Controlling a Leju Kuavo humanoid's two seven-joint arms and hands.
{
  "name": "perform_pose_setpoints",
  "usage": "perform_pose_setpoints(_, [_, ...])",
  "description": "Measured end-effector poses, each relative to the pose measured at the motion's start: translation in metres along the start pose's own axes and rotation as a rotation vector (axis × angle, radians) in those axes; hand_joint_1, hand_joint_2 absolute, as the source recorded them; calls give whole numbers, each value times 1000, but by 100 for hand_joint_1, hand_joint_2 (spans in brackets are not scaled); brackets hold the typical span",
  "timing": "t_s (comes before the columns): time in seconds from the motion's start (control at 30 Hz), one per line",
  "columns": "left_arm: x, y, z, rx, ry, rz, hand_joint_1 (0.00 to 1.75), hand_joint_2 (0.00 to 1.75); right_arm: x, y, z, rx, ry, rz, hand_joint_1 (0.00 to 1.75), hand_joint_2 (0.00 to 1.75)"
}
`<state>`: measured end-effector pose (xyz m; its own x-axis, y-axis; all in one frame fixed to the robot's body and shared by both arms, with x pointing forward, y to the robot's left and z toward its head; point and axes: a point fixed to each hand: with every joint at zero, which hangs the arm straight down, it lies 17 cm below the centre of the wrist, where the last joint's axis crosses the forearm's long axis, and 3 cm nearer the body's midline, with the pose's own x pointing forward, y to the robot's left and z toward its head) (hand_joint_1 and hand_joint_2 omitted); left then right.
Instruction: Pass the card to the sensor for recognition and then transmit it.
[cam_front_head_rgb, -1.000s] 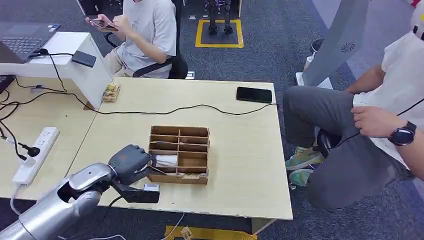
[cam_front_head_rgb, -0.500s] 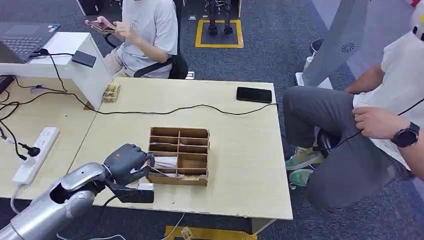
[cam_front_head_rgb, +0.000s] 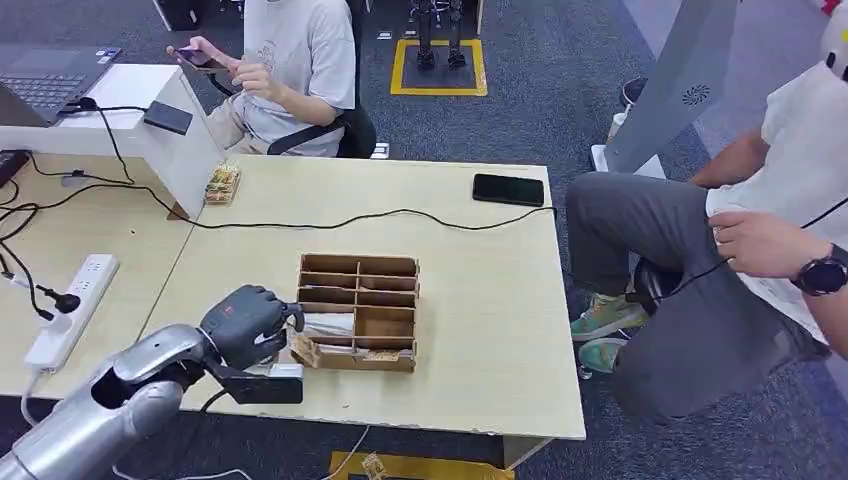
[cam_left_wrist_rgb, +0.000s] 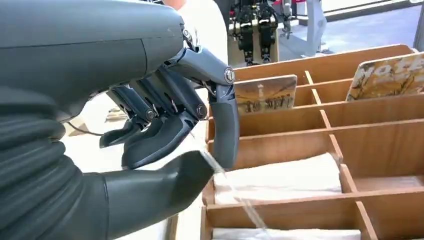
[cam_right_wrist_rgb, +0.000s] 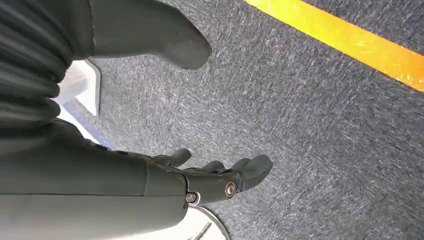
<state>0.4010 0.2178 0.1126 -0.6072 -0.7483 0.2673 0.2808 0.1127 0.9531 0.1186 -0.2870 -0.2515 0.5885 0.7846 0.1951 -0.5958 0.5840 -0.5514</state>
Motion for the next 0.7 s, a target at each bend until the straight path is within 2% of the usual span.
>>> perform_pose_setpoints(0.7, [-9,15,10,36,22,-7,175,175,1,-2,1,-2,-5,11,0,175])
